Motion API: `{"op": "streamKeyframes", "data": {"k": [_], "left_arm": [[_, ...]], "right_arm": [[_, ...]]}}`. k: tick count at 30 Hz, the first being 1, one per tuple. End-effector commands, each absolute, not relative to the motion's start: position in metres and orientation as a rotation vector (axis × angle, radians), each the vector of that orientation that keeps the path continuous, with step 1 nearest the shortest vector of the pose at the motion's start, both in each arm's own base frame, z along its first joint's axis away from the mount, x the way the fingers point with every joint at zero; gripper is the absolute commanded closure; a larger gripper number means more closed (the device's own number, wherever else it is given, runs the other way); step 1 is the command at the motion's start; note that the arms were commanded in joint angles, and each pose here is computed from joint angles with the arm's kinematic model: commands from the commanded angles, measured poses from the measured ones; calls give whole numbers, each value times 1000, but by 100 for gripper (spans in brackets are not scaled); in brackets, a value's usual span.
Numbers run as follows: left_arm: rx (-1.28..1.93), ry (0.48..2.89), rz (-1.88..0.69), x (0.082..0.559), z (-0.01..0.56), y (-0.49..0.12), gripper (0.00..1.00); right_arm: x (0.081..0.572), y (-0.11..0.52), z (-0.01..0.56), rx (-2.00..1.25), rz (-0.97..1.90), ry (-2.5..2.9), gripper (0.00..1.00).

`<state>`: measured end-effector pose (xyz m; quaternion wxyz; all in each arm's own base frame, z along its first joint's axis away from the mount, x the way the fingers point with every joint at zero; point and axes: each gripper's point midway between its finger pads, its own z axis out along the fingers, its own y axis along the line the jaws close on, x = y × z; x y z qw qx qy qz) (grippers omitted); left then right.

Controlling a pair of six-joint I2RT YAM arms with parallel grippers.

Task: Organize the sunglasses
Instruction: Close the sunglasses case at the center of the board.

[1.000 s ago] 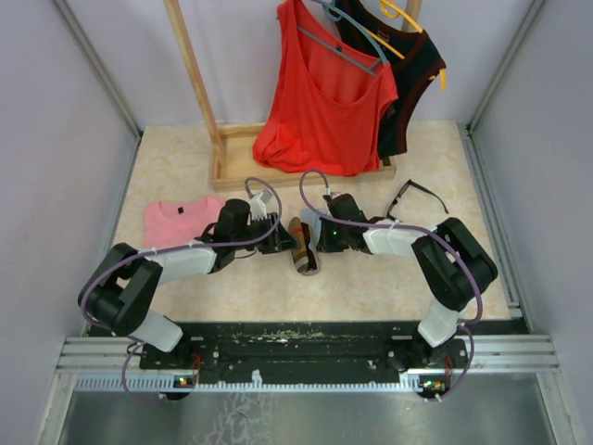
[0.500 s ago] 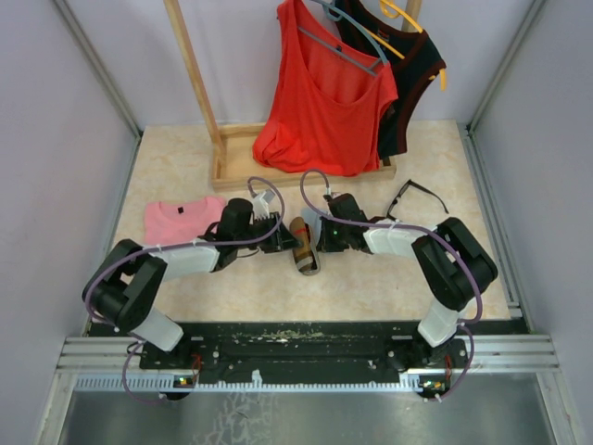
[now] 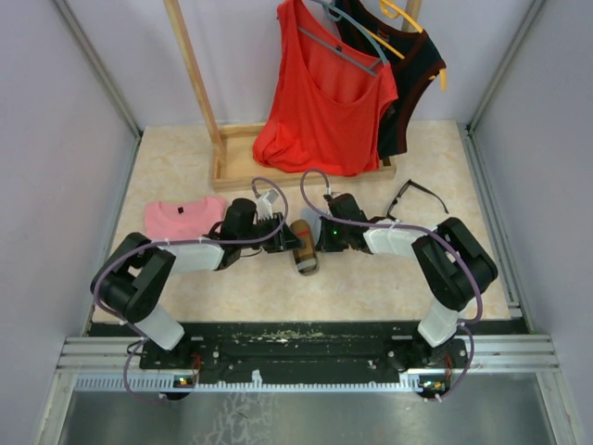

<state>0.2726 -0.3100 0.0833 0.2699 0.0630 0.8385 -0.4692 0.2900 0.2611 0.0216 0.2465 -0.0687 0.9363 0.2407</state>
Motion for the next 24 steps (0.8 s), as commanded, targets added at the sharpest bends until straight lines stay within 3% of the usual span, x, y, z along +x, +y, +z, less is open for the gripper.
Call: {"op": "streamKeyframes", "data": {"k": [1,13,18,24], "left_arm": [[149,2335,-1185,271,56,-304,64],[146,2267,-1076,283,89,-292,62],[46,2290,-873,290,95,-262,55],[-3,2331,-799,280,89,-244,45]], "right_arm": [[305,271,57,-174,715,2414,100],[310,242,99,-146,566,2322,100],[292,237,83,-196,503,2402,100],[282,251,66,-222,508,2445,97]]}}
